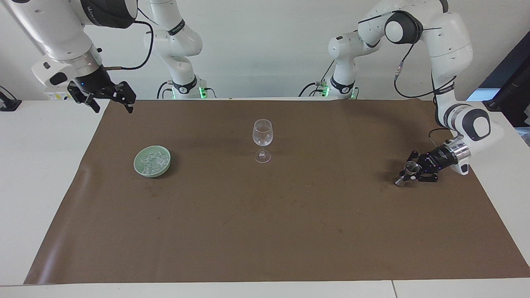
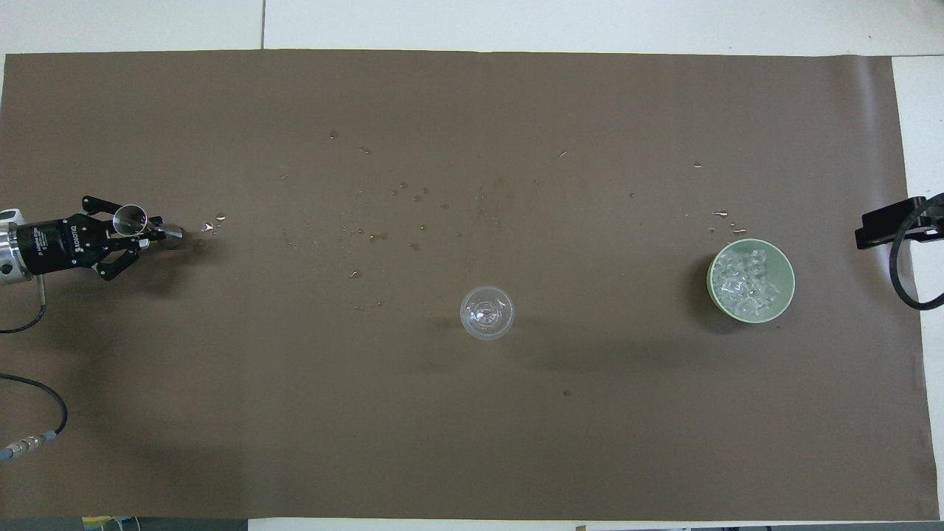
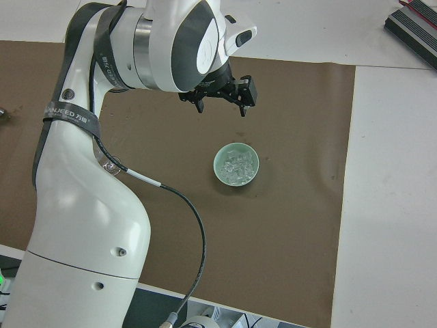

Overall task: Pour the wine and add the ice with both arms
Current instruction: 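Close the left gripper around the small silver cup, then lift and carry the silver cup over the clear glass with the left gripper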

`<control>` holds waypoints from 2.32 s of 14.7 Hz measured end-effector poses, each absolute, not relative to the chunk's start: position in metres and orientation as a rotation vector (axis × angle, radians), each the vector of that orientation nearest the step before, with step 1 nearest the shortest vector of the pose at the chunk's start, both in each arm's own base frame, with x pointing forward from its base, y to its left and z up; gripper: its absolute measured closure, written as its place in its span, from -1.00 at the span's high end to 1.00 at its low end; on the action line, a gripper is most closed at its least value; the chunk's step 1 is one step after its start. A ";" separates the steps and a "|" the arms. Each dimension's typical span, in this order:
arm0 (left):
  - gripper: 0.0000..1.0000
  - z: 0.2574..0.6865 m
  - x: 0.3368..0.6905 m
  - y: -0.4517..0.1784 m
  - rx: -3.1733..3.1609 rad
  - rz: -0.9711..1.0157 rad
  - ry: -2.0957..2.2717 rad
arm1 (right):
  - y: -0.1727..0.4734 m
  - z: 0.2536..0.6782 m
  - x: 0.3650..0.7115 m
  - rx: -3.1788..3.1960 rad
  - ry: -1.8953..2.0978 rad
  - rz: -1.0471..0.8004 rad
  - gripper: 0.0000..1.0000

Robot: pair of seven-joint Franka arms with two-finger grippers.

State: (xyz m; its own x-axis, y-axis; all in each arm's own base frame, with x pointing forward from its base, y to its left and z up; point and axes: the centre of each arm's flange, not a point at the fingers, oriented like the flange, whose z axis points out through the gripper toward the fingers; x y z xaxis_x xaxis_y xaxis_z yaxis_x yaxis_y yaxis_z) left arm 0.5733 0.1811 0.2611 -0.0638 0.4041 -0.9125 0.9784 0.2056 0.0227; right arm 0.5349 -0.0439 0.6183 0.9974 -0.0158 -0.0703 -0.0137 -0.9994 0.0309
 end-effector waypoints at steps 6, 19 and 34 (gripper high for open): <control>-0.58 0.315 0.560 0.140 1.381 -0.885 1.493 | -0.044 0.618 0.535 3.109 -0.023 -0.110 1.00; -0.58 0.435 0.528 -0.092 1.824 -1.016 1.392 | -0.044 0.618 0.535 3.109 -0.023 -0.110 1.00; -0.58 0.460 0.487 -0.271 1.964 -0.832 1.764 | -0.044 0.618 0.535 3.109 -0.023 -0.110 1.00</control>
